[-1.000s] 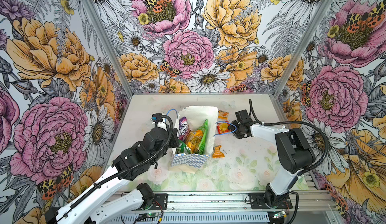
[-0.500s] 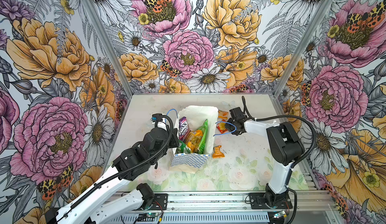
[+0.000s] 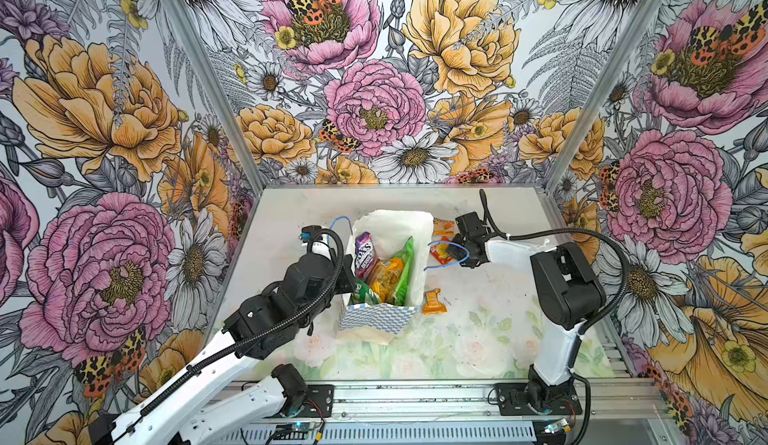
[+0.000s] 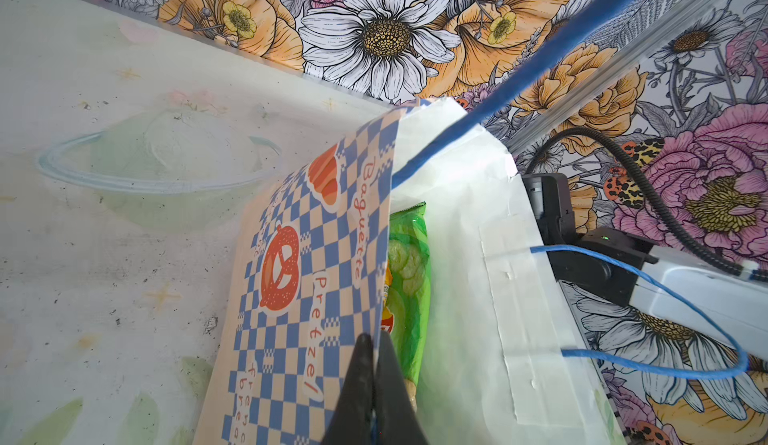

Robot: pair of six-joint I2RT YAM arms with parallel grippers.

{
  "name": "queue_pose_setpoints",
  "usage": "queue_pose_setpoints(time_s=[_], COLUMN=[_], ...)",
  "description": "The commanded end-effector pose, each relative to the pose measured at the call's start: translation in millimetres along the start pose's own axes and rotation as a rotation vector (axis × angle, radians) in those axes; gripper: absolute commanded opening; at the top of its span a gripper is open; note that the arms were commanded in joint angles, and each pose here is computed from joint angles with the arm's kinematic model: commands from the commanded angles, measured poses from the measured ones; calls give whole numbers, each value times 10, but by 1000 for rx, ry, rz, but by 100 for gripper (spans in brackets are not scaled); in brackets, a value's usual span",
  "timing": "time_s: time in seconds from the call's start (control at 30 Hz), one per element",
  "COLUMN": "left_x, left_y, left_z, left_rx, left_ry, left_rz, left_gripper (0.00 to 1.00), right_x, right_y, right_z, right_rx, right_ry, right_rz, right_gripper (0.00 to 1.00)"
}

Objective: Place the snacks into the paper bag
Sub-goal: 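Lower the right gripper and grasp the red-and-yellow snack packet, then lift the red packet with the right gripper and carry it over the paper bag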

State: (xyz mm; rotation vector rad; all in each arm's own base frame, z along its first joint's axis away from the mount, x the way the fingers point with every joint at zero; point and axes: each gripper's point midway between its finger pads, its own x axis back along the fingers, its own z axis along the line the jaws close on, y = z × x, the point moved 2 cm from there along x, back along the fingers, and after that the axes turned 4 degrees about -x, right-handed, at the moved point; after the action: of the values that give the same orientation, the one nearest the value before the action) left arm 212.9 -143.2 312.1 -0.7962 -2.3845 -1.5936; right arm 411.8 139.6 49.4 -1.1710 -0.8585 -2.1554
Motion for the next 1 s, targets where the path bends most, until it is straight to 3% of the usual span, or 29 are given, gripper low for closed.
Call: queue_pose_setpoints(time_s=[0.0, 0.4, 0.97], left_x=[39, 48, 42], left_y=[139, 119, 163], left_z=[-75, -45, -89], left_rx=[40, 47, 43], left_ry=[-43, -40, -45], left_rz=[-53, -54, -54], left_gripper=[0, 0, 0], right_x=[212, 919, 1994], right_y=[42, -17, -145], right_z=[43, 41, -42], right_rx=[33, 103, 222], right_ry=[18, 126, 242], right_rz=[-38, -133, -160], right_gripper=[0, 0, 0])
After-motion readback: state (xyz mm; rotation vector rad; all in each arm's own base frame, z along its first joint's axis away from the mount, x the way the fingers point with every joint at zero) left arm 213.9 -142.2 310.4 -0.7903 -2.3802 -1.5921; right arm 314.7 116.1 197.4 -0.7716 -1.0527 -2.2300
